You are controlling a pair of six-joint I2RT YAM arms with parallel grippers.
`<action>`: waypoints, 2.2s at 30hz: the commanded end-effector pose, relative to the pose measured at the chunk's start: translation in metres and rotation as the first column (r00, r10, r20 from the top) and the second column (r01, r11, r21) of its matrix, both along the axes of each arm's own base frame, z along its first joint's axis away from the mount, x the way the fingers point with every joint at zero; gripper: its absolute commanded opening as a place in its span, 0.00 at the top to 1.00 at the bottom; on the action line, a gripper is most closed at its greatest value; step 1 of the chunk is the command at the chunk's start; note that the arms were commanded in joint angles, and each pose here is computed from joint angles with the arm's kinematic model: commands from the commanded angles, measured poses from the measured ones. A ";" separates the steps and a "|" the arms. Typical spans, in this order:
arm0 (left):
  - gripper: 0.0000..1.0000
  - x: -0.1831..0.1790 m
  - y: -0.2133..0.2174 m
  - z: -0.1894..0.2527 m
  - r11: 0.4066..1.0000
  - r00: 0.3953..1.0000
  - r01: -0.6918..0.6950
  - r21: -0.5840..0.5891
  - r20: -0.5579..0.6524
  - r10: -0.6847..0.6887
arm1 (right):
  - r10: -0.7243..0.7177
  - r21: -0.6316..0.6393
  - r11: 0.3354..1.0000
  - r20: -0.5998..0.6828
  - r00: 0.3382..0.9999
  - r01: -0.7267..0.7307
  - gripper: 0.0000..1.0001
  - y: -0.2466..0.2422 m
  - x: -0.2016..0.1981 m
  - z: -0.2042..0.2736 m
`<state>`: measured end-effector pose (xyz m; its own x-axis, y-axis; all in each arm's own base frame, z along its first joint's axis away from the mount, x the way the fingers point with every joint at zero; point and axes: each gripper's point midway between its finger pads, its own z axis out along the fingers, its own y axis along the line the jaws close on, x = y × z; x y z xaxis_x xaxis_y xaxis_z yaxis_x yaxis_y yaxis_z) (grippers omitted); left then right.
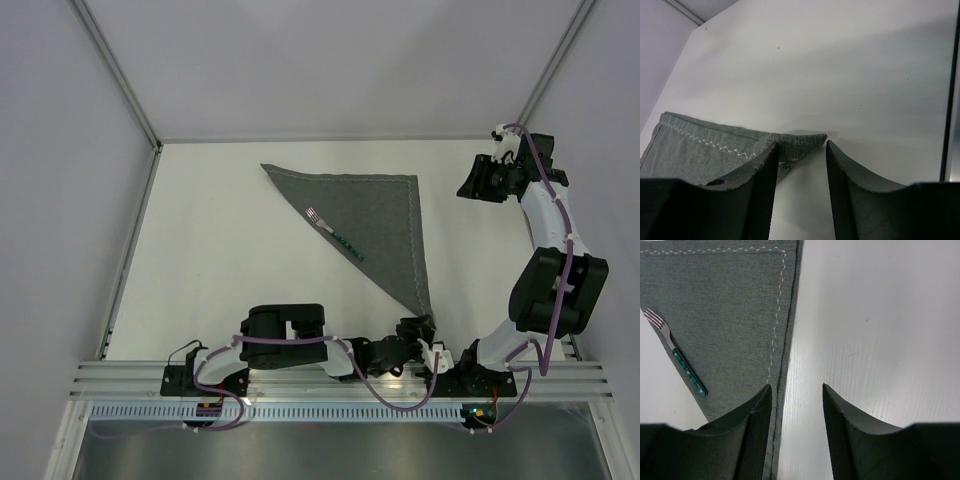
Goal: Fold the napkin, place the utensils inside, and roll it up
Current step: Fold the napkin
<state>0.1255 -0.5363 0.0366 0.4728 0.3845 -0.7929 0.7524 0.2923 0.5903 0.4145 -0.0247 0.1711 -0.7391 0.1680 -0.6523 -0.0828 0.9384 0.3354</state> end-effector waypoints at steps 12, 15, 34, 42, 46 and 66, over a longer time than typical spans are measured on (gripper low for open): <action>0.43 0.011 -0.011 0.012 0.998 0.997 -0.054 -0.021 0.060 0.055 | 0.007 0.009 1.000 0.059 0.998 -0.007 0.50 0.002 0.001 0.016; 0.53 0.011 -0.011 0.011 0.998 0.996 -0.055 -0.017 0.063 0.056 | 0.010 0.011 1.000 0.062 0.998 -0.011 0.50 0.003 0.001 0.017; 0.98 0.009 -0.043 0.053 0.993 0.975 -0.049 -0.109 -0.219 0.024 | 0.017 0.011 1.000 0.070 0.997 -0.018 0.51 0.003 0.002 0.019; 0.98 0.087 -0.002 0.090 0.942 0.875 -0.261 -0.212 -0.465 0.138 | 0.020 0.017 1.000 0.063 0.998 -0.021 0.51 0.004 0.001 0.017; 0.98 0.132 0.043 0.090 0.885 0.746 -0.405 -0.230 -0.643 0.175 | 0.020 0.022 1.000 0.065 0.998 -0.022 0.51 0.005 0.002 0.019; 0.98 0.279 0.224 0.069 0.617 0.389 -0.768 -0.171 -0.890 0.237 | 0.034 0.038 0.999 0.053 0.998 -0.036 0.51 0.009 0.003 0.015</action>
<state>0.4045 -0.3069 0.0802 -0.5080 -0.1737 -0.8436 0.3577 0.8485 -0.3901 0.4131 -0.0176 0.1712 -0.7396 0.1686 -0.6515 -0.1101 0.9248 0.3643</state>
